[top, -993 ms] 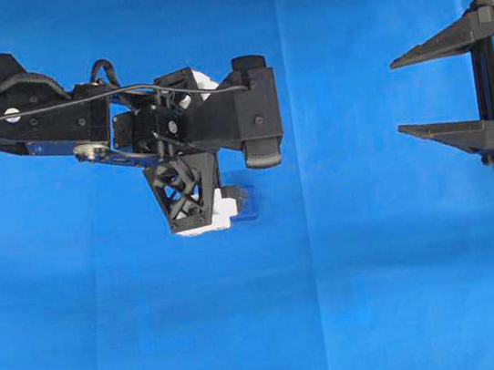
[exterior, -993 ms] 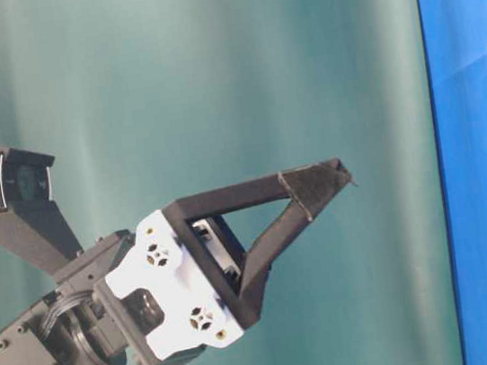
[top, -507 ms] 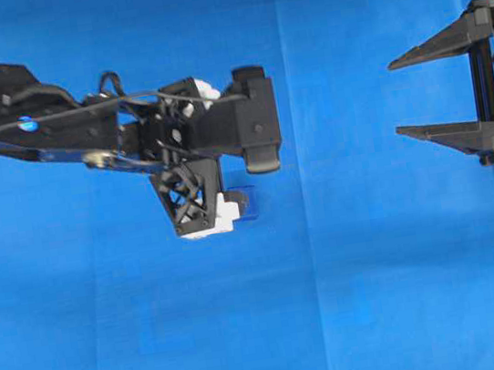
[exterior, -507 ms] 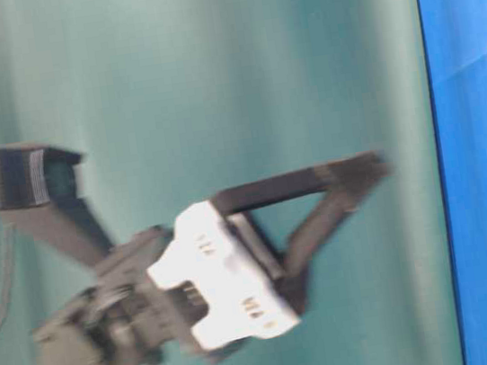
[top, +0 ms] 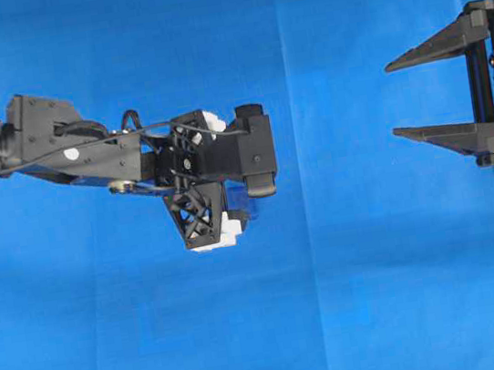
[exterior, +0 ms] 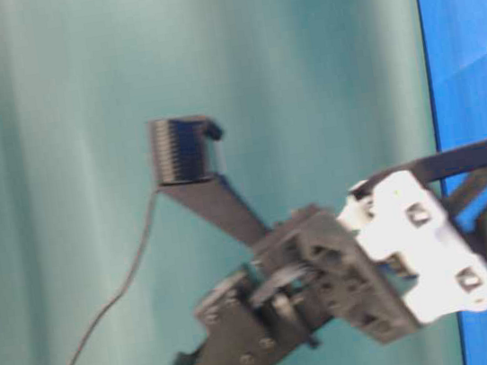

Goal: Handover the blue block to the right arm after grasping it with the left arm, then place it in the designated position.
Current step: 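Lower the open left gripper over the blue cube, then close the left gripper on the blue cube and lift it, then raise the cube and rotate the left gripper toward the right arm, then move the open right gripper toward the cube held by the left gripper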

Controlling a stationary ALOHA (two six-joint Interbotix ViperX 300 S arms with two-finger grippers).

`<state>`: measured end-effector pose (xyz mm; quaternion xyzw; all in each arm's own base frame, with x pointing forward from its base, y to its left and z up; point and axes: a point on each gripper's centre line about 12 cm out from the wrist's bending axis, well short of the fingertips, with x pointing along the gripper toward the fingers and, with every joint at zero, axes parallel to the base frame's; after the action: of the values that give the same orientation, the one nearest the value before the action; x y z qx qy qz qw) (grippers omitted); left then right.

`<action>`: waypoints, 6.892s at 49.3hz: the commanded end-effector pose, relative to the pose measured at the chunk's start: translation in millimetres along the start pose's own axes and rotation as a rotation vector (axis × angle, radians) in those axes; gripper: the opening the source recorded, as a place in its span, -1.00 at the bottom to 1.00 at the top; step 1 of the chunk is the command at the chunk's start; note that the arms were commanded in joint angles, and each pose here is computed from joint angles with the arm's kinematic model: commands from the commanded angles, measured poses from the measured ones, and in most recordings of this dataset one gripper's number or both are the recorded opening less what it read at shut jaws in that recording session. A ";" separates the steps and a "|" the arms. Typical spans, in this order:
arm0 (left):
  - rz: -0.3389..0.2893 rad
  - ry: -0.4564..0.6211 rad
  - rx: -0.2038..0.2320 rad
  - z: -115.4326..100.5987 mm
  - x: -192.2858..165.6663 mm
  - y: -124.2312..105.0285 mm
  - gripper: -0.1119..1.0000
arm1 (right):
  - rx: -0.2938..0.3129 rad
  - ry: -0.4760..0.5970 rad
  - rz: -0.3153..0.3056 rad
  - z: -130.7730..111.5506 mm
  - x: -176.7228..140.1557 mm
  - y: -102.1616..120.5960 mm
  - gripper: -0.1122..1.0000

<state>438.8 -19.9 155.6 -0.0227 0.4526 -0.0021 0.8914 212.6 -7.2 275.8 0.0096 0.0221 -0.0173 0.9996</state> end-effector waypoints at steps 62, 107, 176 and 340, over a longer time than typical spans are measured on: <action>-0.012 0.069 0.011 -12.7 45.0 -14.5 0.07 | 0.004 -0.006 -0.016 5.1 4.9 -3.3 0.94; -0.012 -0.078 0.015 44.1 -78.5 -11.0 0.07 | 0.007 -0.006 -0.014 5.1 4.9 -3.0 0.93; 0.008 -0.121 0.023 71.8 -172.2 -3.6 0.07 | 0.007 -0.011 -0.014 6.7 4.9 -3.0 0.94; -0.055 -0.830 0.007 -5.1 -196.4 3.6 0.07 | -1.373 -0.088 0.179 29.2 10.9 27.9 0.90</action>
<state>319.8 -12.3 301.0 -0.0289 0.0719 -0.0183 0.9968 223.2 18.5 294.8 -0.6218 -0.0005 0.0877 0.7783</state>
